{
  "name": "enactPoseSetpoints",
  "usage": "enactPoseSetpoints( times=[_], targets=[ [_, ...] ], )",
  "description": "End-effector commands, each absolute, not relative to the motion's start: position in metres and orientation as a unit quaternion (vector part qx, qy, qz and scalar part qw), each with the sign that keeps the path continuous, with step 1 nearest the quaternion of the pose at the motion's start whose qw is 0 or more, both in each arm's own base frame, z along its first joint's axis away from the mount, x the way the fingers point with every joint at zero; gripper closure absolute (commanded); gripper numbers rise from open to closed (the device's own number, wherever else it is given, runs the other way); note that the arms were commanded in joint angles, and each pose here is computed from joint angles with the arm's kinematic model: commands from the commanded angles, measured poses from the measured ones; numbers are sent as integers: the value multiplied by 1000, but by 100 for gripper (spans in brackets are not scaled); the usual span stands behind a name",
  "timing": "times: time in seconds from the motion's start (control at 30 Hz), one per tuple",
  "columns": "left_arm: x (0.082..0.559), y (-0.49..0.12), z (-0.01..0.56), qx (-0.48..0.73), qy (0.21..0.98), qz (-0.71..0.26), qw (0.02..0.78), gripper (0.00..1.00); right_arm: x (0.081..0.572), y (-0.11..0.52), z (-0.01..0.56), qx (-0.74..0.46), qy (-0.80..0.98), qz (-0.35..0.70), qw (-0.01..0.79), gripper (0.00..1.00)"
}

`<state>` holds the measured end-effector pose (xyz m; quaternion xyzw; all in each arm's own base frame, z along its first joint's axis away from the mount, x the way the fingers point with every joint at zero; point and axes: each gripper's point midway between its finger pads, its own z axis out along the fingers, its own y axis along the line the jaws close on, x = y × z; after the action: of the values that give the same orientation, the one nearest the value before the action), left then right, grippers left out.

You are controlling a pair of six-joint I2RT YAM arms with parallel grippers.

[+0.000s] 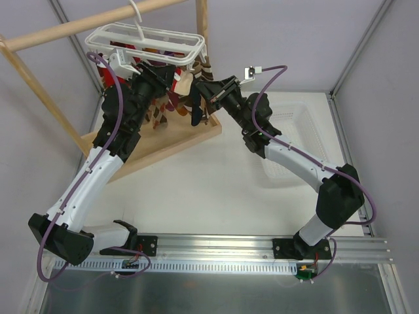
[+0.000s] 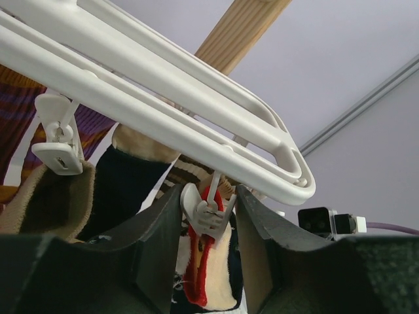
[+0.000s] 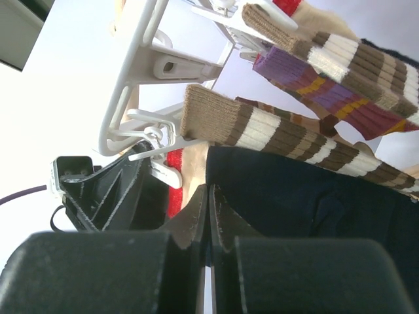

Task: Clip the socks to the hanger
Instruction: Clamp the sock onto the hanger, then reset both arms

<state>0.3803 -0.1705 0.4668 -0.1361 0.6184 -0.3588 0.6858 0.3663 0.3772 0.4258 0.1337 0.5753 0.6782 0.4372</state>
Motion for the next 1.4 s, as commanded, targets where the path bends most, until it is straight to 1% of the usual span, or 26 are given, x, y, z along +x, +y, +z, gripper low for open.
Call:
enactPoseSetpoints(
  times=[0.0,0.2,0.27,0.3,0.4,0.43,0.47,0.53,0.57,0.63,0.67,0.73,0.77,0.83,0.87,0.93,0.97,1.0,1.03,1.17,1.2,1.23,1.27,1.3,1.33,1.37],
  targets=[
    [370,-173,489,-115,591,-371,707,61,352,365,480,114,516,707,470,99],
    [369,-172,487,-116,591,-369,708,47,352,365,476,113,524,699,473,99],
    [368,-170,488,-117,590,-369,708,44,352,365,476,112,525,699,473,99],
    [368,-170,487,-117,590,-368,709,38,351,366,476,109,527,698,472,99],
    [364,-166,490,-115,589,-360,715,26,350,369,470,98,544,687,472,97],
    [361,-164,494,-114,586,-357,719,20,349,370,468,85,552,678,478,93],
    [358,-162,495,-113,585,-354,720,18,348,370,461,78,572,663,477,83],
    [353,-156,496,-113,588,-342,724,14,346,368,452,55,595,635,490,72],
    [351,-153,496,-109,591,-334,726,12,342,364,446,49,611,620,490,60],
    [345,-149,494,-106,603,-322,722,11,338,359,440,18,628,588,509,48],
    [342,-147,495,-101,605,-317,724,10,334,357,431,10,649,569,505,41],
    [333,-146,495,-86,615,-310,720,9,324,345,435,-14,658,543,522,34],
    [329,-144,499,-75,616,-304,723,9,322,338,425,-38,677,510,529,19],
    [323,-141,498,-66,626,-292,720,8,312,321,431,-54,682,481,549,14],
    [320,-139,507,-59,623,-284,726,7,309,312,418,-76,700,444,554,10],
    [320,-134,510,-59,628,-269,728,7,305,292,422,-83,707,403,575,3],
    [318,-132,510,-54,636,-261,724,6,304,278,409,-78,732,368,568,0],
    [318,-132,508,-48,642,-258,721,5,310,263,404,-70,740,331,581,0],
    [317,-132,504,-42,650,-255,715,5,305,251,401,-72,747,313,582,3],
    [303,-135,477,-1,687,-245,684,2,304,204,385,-51,769,238,592,3],
    [296,-133,475,6,691,-245,680,1,308,184,383,-43,773,206,599,3],
    [292,-132,470,12,698,-242,673,1,306,169,368,-40,789,176,587,3],
    [288,-131,453,17,720,-234,654,1,300,147,373,-19,783,155,602,3],
    [277,-132,450,31,722,-241,648,1,301,125,370,4,783,136,607,3],
    [271,-132,441,46,729,-238,641,1,300,113,355,14,788,124,603,3],
    [267,-135,418,59,744,-238,622,1,286,98,366,27,769,129,625,3]
  ],
)
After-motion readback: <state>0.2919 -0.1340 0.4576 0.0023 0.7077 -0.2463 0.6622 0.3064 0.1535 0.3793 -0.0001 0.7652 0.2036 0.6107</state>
